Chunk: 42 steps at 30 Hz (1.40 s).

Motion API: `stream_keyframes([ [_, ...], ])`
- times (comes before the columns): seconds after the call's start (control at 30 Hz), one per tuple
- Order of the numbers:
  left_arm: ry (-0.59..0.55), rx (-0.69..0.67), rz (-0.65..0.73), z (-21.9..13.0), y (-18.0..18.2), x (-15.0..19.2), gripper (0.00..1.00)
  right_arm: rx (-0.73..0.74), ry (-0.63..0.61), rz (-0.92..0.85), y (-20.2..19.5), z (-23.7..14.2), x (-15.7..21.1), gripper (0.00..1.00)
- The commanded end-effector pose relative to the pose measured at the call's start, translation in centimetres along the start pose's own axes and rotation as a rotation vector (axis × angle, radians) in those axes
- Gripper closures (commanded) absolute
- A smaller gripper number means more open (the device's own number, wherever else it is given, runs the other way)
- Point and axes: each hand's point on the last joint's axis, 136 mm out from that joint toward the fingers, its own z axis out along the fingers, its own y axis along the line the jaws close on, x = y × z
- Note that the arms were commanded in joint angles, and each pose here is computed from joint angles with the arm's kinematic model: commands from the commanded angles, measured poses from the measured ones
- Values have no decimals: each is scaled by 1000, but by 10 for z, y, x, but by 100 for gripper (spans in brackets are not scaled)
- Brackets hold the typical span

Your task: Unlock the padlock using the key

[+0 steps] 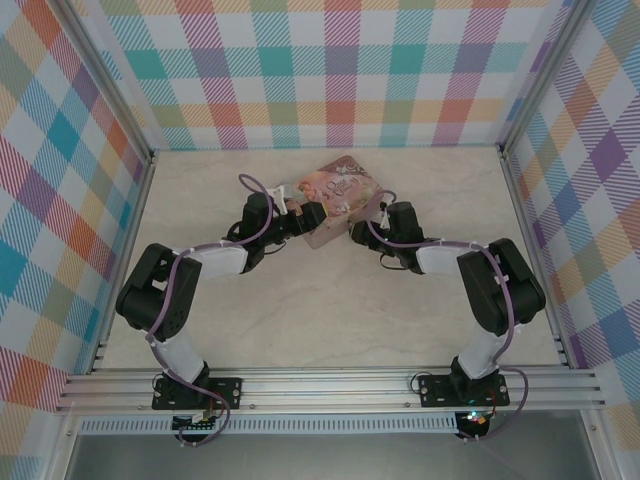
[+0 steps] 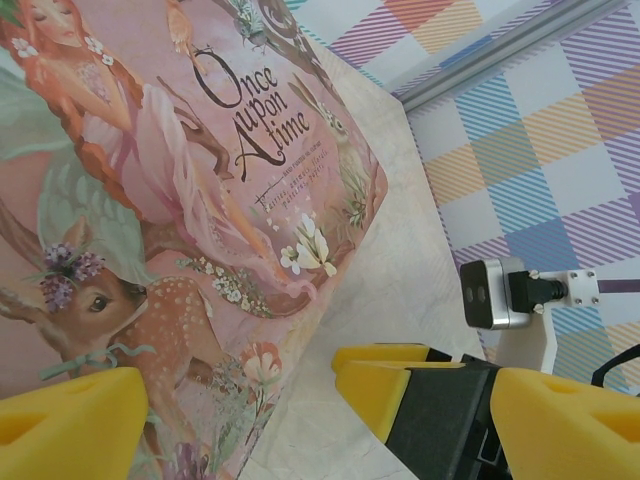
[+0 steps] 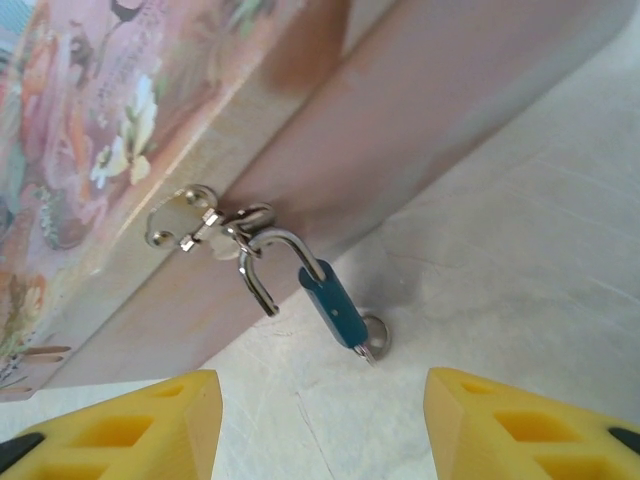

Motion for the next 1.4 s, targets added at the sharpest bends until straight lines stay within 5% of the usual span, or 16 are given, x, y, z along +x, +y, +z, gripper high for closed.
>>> stream_keyframes([
  [0.0,144,-177,-102,-5,52,50,10,-76,-14,-65,8,7,-5,46],
  [0.93,150,-173,-112,-1,52,49,10,-174,62,17,-8,40,12,70],
  [1.37,87,-100,-21,-12,1,6,10,-137,30,16,-11,37,12,90],
])
